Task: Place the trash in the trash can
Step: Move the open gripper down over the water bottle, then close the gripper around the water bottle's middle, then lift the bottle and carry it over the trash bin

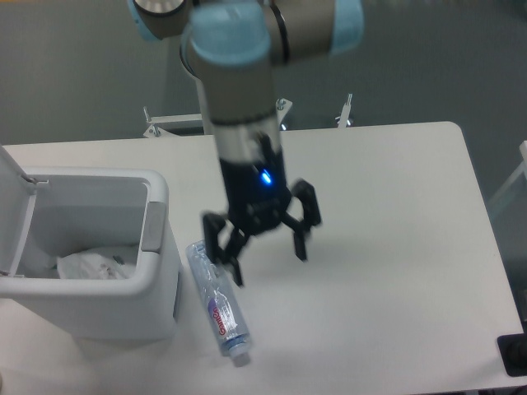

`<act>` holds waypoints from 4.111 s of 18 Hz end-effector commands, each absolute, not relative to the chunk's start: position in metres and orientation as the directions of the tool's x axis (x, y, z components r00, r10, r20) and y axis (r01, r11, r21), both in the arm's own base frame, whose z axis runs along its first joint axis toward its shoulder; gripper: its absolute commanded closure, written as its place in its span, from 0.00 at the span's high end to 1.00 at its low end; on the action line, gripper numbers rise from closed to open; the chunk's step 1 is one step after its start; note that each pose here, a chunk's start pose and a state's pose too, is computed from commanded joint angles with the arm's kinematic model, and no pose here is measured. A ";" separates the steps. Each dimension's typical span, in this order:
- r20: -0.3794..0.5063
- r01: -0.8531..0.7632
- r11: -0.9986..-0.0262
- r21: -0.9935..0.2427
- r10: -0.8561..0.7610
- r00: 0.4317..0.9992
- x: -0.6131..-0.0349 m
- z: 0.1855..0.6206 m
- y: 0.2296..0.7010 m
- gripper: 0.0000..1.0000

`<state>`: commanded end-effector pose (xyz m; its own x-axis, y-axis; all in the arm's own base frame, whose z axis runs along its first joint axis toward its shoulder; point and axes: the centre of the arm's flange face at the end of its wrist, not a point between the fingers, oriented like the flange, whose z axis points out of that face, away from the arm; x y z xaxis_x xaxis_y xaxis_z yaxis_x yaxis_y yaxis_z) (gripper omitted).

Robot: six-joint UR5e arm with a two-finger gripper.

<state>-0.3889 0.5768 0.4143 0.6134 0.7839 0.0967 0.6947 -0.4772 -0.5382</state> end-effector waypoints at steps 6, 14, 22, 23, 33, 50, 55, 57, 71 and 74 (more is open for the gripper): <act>0.055 0.725 -0.528 -0.442 0.791 0.609 -0.409 0.336 0.598 1.00; 0.009 0.650 -0.683 -0.333 0.687 0.726 -0.384 0.277 0.621 1.00; -0.007 0.612 -0.738 -0.284 0.639 0.769 -0.366 0.232 0.646 1.00; -0.007 0.612 -0.739 -0.280 0.639 0.769 -0.366 0.228 0.646 1.00; -0.007 0.608 -0.752 -0.253 0.630 0.777 -0.364 0.194 0.665 1.00; -0.005 0.620 -0.752 -0.222 0.637 0.771 -0.349 0.177 0.666 0.59; -0.003 0.623 -0.751 -0.219 0.639 0.769 -0.345 0.178 0.664 0.48; -0.003 0.621 -0.753 -0.219 0.637 0.771 -0.342 0.179 0.665 0.45; 0.014 0.635 -0.715 -0.293 0.661 0.751 -0.362 0.230 0.656 0.31; 0.031 0.681 -0.605 -0.413 0.738 0.674 -0.407 0.312 0.636 0.31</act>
<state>-0.4074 0.6355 0.3118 0.6745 0.7376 0.0312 0.6806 -0.6048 -0.4135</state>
